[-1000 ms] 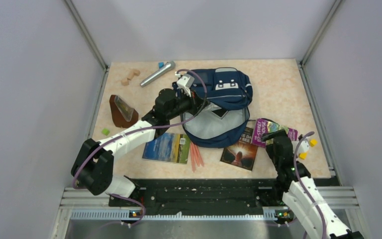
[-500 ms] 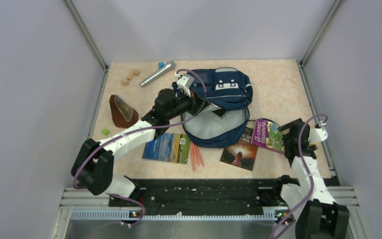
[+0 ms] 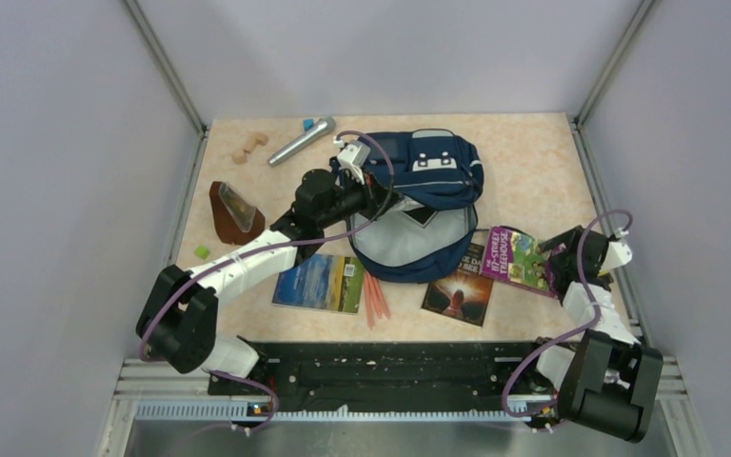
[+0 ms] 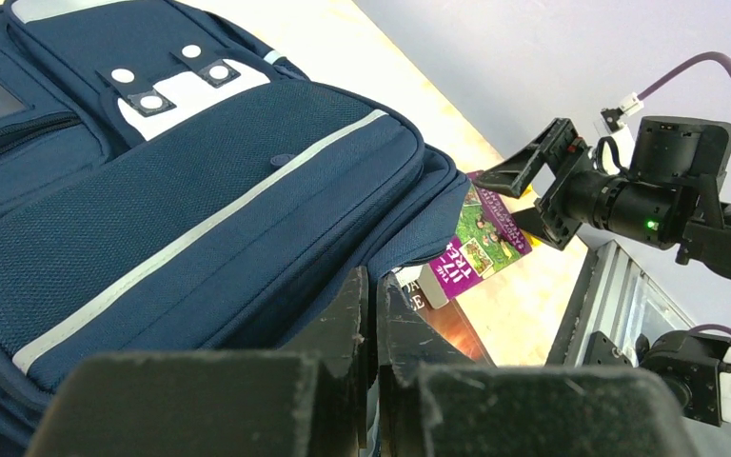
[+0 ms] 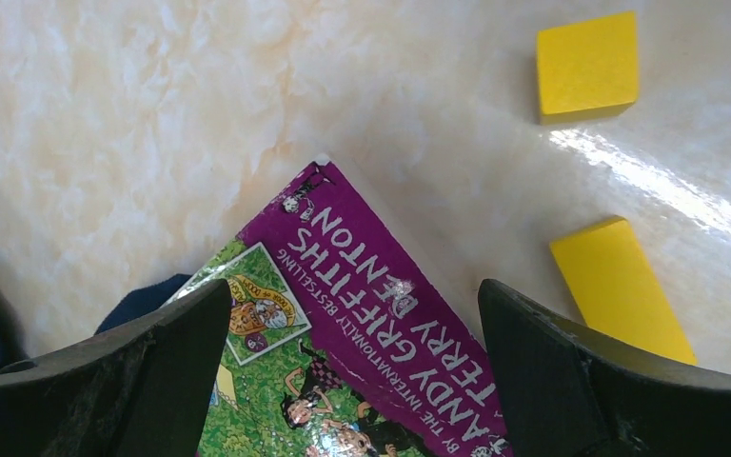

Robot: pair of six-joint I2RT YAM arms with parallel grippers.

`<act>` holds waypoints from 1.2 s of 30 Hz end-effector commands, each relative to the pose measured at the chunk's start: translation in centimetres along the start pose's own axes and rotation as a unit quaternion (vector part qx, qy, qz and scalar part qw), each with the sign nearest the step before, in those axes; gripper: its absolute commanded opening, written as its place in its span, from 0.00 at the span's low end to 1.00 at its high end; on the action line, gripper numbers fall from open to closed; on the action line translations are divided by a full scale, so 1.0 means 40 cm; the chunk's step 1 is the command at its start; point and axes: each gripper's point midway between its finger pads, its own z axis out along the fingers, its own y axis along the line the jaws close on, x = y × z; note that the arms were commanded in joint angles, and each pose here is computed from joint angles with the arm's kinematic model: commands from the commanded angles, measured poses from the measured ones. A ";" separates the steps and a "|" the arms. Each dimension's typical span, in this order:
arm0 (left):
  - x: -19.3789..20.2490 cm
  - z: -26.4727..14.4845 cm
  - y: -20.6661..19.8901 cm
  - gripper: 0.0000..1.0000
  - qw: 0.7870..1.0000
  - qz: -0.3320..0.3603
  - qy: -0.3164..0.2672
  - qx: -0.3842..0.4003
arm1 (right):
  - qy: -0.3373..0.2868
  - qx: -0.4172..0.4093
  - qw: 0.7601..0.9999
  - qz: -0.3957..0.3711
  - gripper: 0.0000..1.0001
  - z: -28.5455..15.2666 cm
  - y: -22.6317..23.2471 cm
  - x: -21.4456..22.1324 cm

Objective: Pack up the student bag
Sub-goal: Adjust the book at the center of the board.

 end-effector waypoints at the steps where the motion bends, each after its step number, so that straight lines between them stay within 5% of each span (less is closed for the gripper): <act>1: -0.090 0.000 -0.039 0.00 0.997 0.018 -0.062 0.030 | 0.019 -0.069 0.997 -0.017 0.99 0.001 0.063 0.009; 14: -0.093 -0.005 -0.039 0.00 0.997 0.024 -0.062 0.027 | 0.112 -0.161 0.979 -0.062 0.99 -0.061 0.201 0.159; 26: -0.110 -0.021 -0.035 0.00 0.997 0.040 -0.069 0.011 | 0.063 -0.085 0.991 -0.077 0.99 -0.004 0.094 0.048; 36: -0.111 -0.021 -0.034 0.00 0.997 0.041 -0.068 0.009 | 0.140 -0.190 0.964 -0.124 0.94 -0.010 0.171 0.123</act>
